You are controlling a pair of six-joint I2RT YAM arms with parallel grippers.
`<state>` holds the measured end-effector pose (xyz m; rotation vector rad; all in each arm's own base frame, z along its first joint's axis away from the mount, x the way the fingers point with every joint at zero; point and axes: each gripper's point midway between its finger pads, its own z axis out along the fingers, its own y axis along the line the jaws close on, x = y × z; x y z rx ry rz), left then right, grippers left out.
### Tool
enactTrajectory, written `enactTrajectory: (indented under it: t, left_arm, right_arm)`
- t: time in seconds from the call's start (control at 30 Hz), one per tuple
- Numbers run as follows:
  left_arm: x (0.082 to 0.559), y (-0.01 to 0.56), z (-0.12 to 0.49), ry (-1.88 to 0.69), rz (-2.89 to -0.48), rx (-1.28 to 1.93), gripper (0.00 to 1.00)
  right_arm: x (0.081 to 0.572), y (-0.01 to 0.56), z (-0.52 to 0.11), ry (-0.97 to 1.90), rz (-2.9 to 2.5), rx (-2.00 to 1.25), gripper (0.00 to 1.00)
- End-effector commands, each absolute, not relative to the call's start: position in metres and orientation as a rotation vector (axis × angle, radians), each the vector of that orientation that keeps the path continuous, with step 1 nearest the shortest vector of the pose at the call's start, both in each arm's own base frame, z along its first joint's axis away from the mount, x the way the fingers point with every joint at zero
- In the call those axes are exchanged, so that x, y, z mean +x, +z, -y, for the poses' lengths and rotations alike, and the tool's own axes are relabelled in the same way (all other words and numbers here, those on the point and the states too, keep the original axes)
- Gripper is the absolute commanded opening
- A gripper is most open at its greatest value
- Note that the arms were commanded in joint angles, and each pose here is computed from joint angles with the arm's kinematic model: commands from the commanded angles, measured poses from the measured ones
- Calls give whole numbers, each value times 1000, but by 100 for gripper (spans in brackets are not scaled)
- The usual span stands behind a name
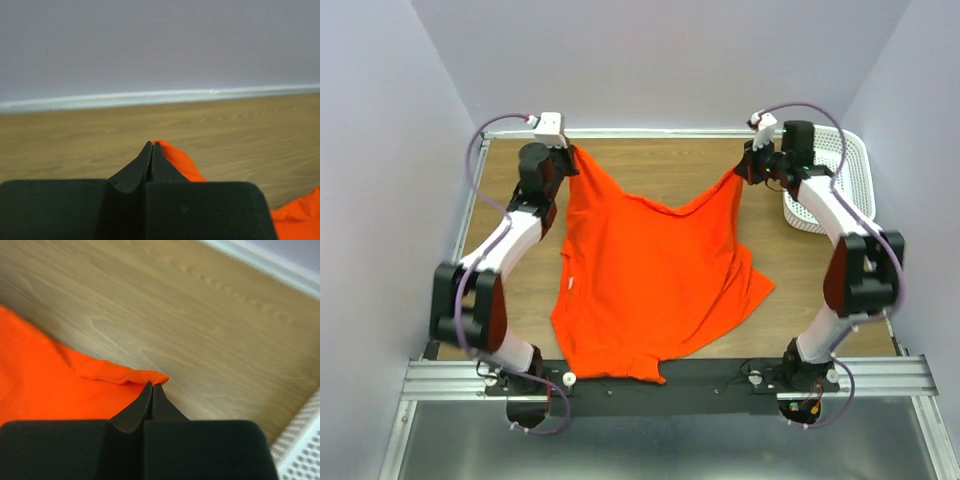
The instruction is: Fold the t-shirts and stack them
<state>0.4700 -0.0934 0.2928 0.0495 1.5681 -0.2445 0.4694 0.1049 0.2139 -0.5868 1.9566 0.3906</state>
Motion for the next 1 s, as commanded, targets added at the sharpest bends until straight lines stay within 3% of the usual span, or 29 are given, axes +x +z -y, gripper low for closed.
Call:
enactTrajectory:
  t: [0.0,0.3,0.63,0.97]
  left_arm:
    - [519,253,80,-139,-1624,-9,0]
    - [601,194,51,33,-1814,-83,0]
    - [609,206,28,82,-1782,-93,0]
    - [604,221,39,30,-1758,-8,0]
  right_arm:
    - [513,158,-113,446,-1989,-609,1]
    - [589,108,-97,335,-2078,-471,1]
    - [625,88,-75,232,-2103,-358,1]
    - [625,89,-78,315,-2098,-344,1]
